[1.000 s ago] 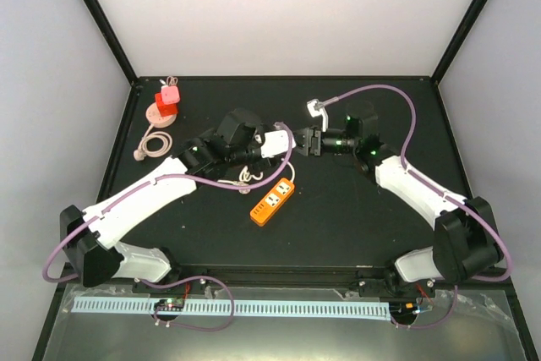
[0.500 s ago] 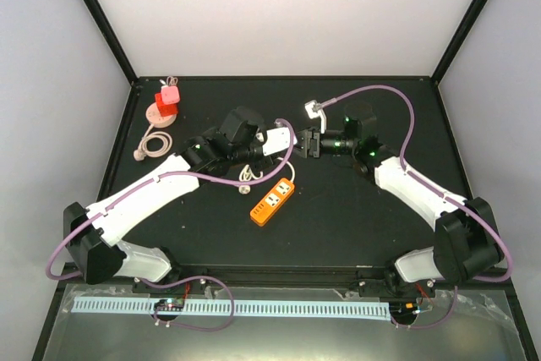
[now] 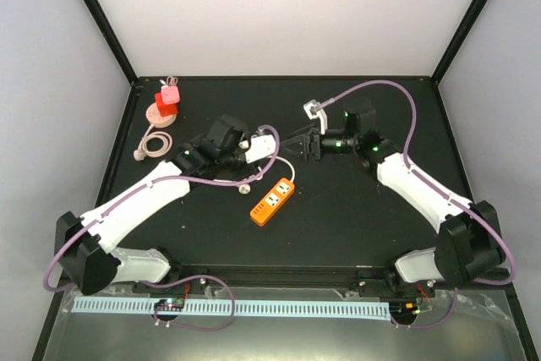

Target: Pull the plug off the socket

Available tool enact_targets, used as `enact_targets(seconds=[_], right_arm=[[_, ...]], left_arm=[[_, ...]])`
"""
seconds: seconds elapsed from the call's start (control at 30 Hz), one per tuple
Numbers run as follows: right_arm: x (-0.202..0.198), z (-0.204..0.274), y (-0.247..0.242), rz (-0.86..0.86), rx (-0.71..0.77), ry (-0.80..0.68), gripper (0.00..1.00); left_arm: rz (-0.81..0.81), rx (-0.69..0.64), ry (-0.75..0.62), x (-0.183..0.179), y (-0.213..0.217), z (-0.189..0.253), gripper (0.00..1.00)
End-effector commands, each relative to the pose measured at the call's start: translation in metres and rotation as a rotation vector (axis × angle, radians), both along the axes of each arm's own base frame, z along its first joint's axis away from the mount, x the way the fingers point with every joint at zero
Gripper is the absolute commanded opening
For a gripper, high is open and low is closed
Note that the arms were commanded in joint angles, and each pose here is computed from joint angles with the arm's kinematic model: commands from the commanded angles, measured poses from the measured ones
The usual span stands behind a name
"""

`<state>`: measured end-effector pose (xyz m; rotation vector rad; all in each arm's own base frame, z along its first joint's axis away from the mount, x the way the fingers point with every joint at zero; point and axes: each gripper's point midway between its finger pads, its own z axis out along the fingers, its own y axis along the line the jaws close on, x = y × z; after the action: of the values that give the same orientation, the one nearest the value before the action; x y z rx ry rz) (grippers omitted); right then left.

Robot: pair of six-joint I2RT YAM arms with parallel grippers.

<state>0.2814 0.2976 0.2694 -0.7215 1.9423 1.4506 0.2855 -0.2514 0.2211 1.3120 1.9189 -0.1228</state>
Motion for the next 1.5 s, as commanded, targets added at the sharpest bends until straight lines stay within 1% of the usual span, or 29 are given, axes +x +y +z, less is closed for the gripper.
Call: enact_targets(seconds=[0.0, 0.1, 0.2, 0.3, 0.47, 0.8, 1.03, 1.23, 1.47], right_arm=[[-0.006, 0.002, -0.003, 0.057, -0.086, -0.137, 0.87], [0.001, -0.018, -0.006, 0.053, -0.193, -0.172, 0.88], [0.007, -0.040, -0.007, 0.065, -0.287, -0.160, 0.87], [0.009, -0.060, -0.006, 0.088, -0.345, -0.132, 0.87], [0.009, -0.083, 0.003, 0.113, -0.443, -0.136, 0.85], [-0.006, -0.105, 0.024, 0.187, -0.525, -0.165, 0.85], [-0.012, -0.119, 0.033, 0.219, -0.577, -0.189, 0.83], [-0.018, -0.122, 0.046, 0.237, -0.577, -0.183, 0.83], [-0.023, -0.128, 0.054, 0.260, -0.600, -0.196, 0.82]], left_arm=[[0.056, 0.008, 0.051, -0.007, 0.035, -0.010, 0.06], [0.097, 0.019, 0.107, -0.010, 0.060, -0.024, 0.08], [0.133, 0.020, 0.150, -0.012, 0.083, -0.035, 0.09], [0.161, 0.054, 0.191, -0.018, 0.103, -0.049, 0.09], [0.215, 0.102, 0.255, -0.031, 0.139, -0.075, 0.09], [0.364, 0.213, 0.370, -0.049, 0.213, -0.123, 0.09], [0.468, 0.256, 0.441, -0.059, 0.267, -0.153, 0.10], [0.545, 0.245, 0.505, -0.059, 0.297, -0.175, 0.11], [0.582, 0.260, 0.517, -0.060, 0.314, -0.189, 0.11]])
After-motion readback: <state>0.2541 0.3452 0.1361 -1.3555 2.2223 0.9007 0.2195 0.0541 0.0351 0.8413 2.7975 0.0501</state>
